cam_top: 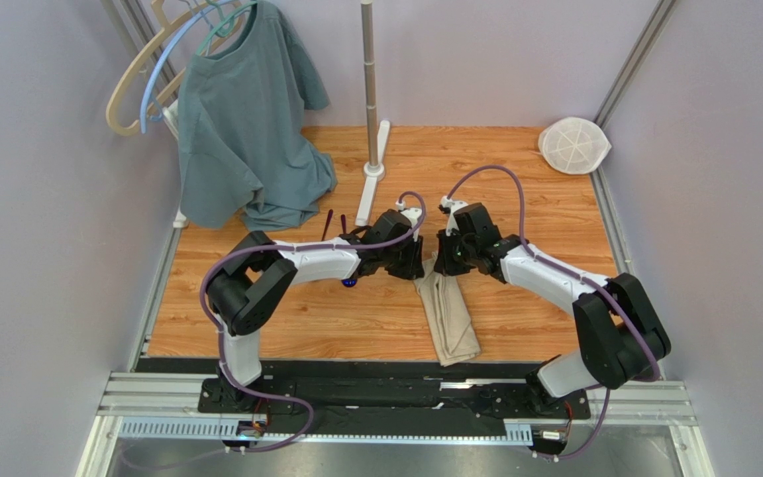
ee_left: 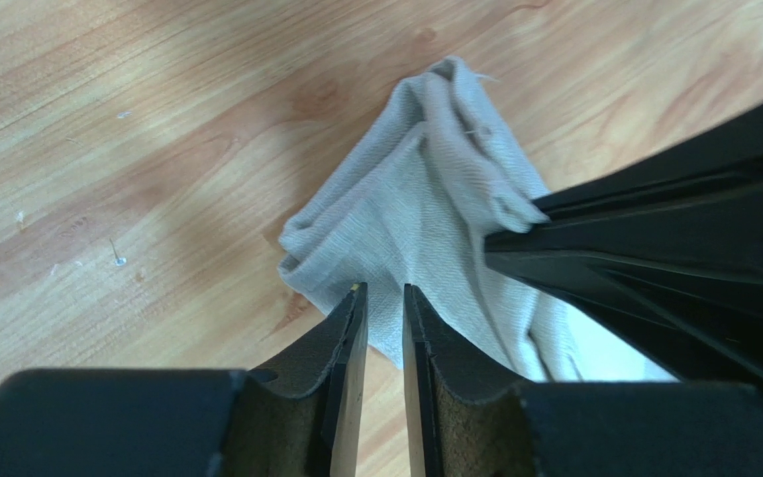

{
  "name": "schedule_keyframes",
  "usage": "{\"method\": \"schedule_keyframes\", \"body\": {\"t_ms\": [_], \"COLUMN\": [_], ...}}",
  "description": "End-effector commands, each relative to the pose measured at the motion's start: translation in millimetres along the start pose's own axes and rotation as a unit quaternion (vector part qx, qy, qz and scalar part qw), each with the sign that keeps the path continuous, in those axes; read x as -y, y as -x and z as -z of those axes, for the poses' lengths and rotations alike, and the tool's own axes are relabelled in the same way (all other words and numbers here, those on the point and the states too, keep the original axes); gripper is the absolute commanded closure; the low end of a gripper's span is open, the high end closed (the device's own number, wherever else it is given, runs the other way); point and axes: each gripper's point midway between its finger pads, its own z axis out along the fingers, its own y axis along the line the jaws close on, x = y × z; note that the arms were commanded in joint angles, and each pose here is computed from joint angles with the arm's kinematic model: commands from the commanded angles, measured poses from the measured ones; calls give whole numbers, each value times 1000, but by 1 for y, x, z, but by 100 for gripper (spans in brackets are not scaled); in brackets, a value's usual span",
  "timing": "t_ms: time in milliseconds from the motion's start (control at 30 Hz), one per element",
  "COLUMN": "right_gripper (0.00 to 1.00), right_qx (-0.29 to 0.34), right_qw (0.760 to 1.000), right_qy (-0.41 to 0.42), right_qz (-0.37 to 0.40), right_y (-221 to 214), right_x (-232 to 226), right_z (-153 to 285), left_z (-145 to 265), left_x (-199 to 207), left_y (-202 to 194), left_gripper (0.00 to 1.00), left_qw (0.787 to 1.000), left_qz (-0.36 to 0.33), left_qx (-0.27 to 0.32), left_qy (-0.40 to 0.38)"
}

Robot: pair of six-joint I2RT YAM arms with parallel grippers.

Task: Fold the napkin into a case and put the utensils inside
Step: Stuff the top corner of the smaller-rectangle-folded napkin into the folded napkin.

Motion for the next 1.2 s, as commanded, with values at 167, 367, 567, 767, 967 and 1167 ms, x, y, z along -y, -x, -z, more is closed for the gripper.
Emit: {"method": "schedule_keyframes", "body": {"t_ms": [167, 367, 567, 767, 967, 1167], "right_gripper": [100, 100, 100, 100, 100, 100], "right_qx": [22, 20, 18, 22, 11, -10], "right_qw": [998, 998, 997, 996, 996, 997], "right_qy": [39, 45, 52, 61, 61, 60], "right_qz": [-42, -47, -52, -58, -58, -43], "right_y": [20, 18, 16, 20, 15, 5], "right_x": [-8, -9, -11, -13, -13, -11], "right_z": [11, 10, 11, 16, 19, 23], "left_z": [-7, -3, -12, -19, -18, -7], "left_x": [10, 17, 14, 2, 5, 21], "left_y": [0, 4, -3, -18, -8, 10], "left_gripper": [70, 67, 66, 66, 85, 100], "left_qw": [1000, 997, 994, 992, 992, 997], "left_qz": [-23, -52, -69, -64, -69, -37], "left_qx": [3, 30, 13, -5, 2, 15], "left_qy": [18, 48, 82, 108, 109, 63]}}
